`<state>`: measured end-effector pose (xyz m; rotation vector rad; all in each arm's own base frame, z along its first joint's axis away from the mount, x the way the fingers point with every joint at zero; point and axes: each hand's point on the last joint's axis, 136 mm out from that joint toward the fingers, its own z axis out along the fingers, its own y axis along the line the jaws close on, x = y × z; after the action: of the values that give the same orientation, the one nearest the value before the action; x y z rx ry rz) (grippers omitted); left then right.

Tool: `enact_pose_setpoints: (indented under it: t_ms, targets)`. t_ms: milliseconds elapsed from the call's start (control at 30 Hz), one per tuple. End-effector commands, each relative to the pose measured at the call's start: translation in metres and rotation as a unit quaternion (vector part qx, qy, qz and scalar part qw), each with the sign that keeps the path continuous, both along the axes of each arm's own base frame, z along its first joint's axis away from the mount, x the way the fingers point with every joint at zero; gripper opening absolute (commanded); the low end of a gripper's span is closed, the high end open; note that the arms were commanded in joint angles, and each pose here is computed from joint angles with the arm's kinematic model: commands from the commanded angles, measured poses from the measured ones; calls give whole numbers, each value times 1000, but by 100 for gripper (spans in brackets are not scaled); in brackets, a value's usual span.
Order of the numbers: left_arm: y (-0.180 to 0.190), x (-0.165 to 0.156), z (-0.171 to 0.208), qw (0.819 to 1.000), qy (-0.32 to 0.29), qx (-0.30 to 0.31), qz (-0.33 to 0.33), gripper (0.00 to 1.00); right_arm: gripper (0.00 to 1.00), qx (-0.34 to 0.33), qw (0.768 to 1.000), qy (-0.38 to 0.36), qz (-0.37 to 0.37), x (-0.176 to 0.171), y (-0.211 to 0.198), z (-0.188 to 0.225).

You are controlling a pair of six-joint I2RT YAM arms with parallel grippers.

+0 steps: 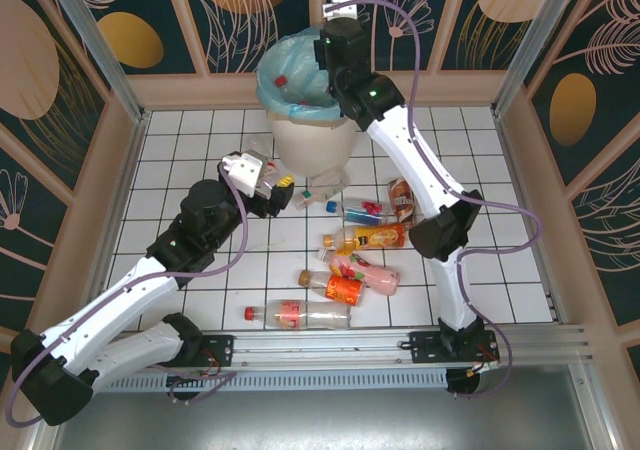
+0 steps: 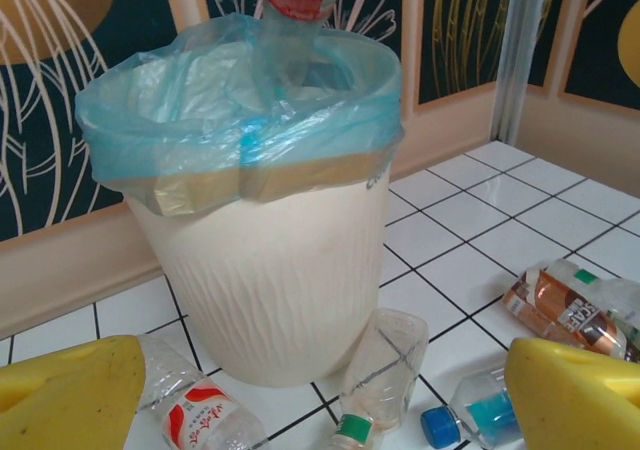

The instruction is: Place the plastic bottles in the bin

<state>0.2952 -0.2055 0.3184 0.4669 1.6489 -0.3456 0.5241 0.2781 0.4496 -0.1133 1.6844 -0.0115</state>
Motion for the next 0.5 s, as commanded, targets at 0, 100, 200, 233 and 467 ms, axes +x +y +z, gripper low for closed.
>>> enact_pose_setpoints:
  t_ms: [0, 100, 200, 233, 467]
  targets:
    - [11, 4, 3, 999, 5, -32, 37, 92, 2, 19, 999, 33, 17, 14, 3, -25]
    - [18, 5, -5, 997, 14, -40, 58, 93, 3, 20, 998, 50, 21, 24, 3, -41]
    - [26, 7, -10, 996, 20, -47, 79, 93, 5, 21, 998, 60, 26, 33, 3, -54]
    - [27, 7, -12, 995, 22, -48, 84, 93, 7, 22, 997, 62, 29, 35, 3, -57]
    - [34, 16, -26, 990, 49, -42, 123, 92, 23, 26, 997, 63, 38, 43, 2, -62]
